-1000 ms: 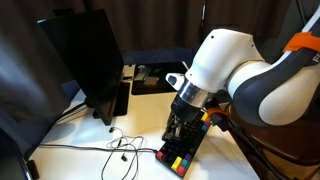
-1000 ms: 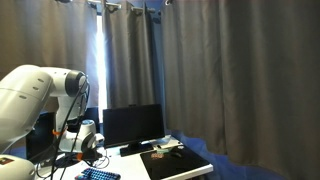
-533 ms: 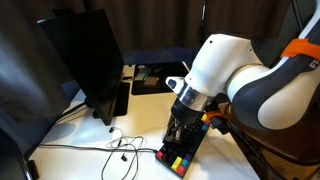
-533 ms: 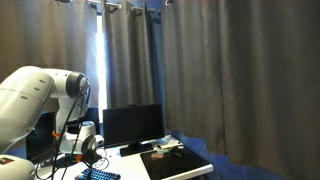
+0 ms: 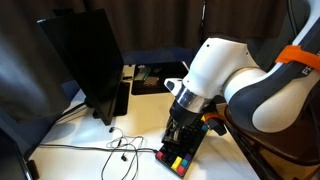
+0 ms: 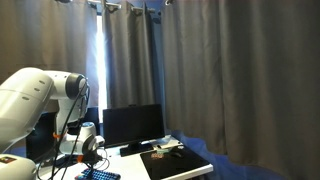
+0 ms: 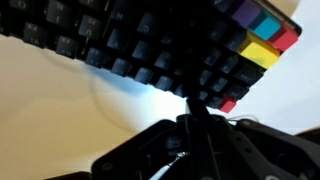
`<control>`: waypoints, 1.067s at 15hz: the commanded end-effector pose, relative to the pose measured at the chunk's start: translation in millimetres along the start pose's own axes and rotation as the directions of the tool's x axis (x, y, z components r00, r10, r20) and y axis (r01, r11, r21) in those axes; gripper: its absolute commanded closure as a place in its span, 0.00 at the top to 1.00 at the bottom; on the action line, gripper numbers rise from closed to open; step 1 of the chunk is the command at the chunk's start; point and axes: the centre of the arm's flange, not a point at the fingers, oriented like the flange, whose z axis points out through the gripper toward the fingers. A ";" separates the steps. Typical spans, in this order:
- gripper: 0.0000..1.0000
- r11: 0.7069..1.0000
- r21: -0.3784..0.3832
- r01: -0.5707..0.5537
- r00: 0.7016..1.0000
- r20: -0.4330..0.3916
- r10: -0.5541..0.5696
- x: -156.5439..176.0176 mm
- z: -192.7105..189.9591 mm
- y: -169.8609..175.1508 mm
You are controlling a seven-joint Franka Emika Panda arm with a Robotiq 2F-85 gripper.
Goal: Press one black key on the keyboard
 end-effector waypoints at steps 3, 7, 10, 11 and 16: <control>0.00 1.000 -0.019 -0.008 1.000 0.009 0.008 6.3 11.9 -6.0; 0.00 1.000 -0.021 -0.004 1.000 0.020 0.004 4.3 15.3 -8.4; 0.00 1.000 -0.026 -0.001 1.000 0.029 0.002 2.5 16.9 -8.5; 0.00 1.000 -0.026 -0.002 1.000 0.031 0.003 2.1 17.1 -8.3; 0.00 1.000 -0.024 0.001 0.999 0.048 0.001 1.2 17.8 -8.8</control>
